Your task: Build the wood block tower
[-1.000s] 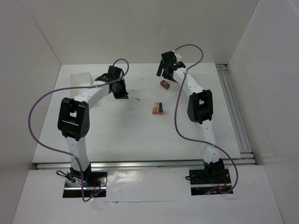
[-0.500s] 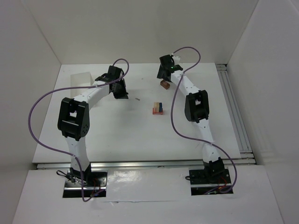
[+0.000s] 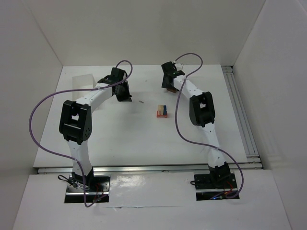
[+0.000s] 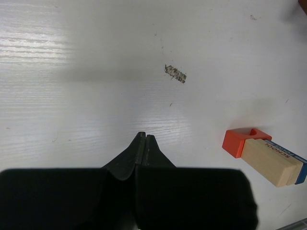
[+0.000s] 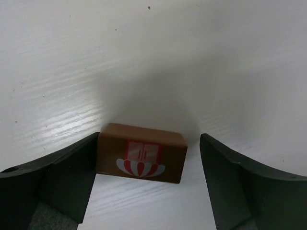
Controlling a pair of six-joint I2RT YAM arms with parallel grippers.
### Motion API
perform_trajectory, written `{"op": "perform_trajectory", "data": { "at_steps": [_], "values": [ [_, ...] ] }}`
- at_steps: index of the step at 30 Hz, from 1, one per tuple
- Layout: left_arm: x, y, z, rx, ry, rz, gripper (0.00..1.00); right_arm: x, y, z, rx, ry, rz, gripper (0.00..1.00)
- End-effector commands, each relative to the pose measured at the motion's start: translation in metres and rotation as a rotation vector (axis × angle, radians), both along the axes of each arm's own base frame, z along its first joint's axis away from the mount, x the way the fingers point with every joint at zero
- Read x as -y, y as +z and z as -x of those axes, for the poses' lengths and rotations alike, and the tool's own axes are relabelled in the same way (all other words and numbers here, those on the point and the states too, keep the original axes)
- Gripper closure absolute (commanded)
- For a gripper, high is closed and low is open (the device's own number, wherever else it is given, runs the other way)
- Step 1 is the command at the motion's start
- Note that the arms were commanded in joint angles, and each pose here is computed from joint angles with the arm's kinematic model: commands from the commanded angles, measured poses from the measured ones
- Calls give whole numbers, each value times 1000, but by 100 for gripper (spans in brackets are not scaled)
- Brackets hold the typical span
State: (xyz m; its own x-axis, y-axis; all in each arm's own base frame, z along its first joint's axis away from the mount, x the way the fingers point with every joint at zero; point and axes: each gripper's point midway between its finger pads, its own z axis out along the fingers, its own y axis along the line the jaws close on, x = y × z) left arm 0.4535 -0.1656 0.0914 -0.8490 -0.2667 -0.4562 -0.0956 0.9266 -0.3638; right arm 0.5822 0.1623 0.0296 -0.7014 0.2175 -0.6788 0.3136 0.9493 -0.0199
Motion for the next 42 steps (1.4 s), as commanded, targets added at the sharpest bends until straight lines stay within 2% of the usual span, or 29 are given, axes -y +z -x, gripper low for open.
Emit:
{"op": "perform_trajectory", "data": {
  "at_steps": [1, 5, 13, 15, 18, 20, 22, 24, 25, 33, 42],
  "values": [
    [-1, 9, -2, 21, -6, 4, 100, -2, 49, 2, 70, 1, -19, 13],
    [-1, 9, -2, 21, -6, 4, 100, -1, 48, 4, 61, 1, -16, 26],
    [-1, 9, -2, 21, -6, 4, 100, 0, 50, 6, 61, 1, -16, 27],
    [-1, 9, -2, 21, -6, 4, 100, 0, 48, 7, 53, 1, -12, 33],
    [-1, 9, -2, 21, -6, 4, 100, 1, 70, 9, 84, 1, -25, 49],
    [-1, 13, -3, 30, -6, 7, 100, -1, 84, 12, 99, 21, -43, 50],
    [-1, 18, -1, 32, -6, 8, 100, -9, 123, 19, 155, 45, -84, 50],
    [-3, 13, 1, 24, 0, -2, 100, -15, 134, 32, 158, 87, -108, 50],
    [-3, 19, 1, 36, 0, 1, 100, -11, 163, 41, 198, 97, -114, 50],
    [-7, 26, 10, 44, 13, 1, 100, -43, 169, 143, 127, 202, -113, 50],
    [-12, 31, 17, 56, 32, -7, 100, -68, 161, 200, 67, 233, -102, 50]
  ]
}}
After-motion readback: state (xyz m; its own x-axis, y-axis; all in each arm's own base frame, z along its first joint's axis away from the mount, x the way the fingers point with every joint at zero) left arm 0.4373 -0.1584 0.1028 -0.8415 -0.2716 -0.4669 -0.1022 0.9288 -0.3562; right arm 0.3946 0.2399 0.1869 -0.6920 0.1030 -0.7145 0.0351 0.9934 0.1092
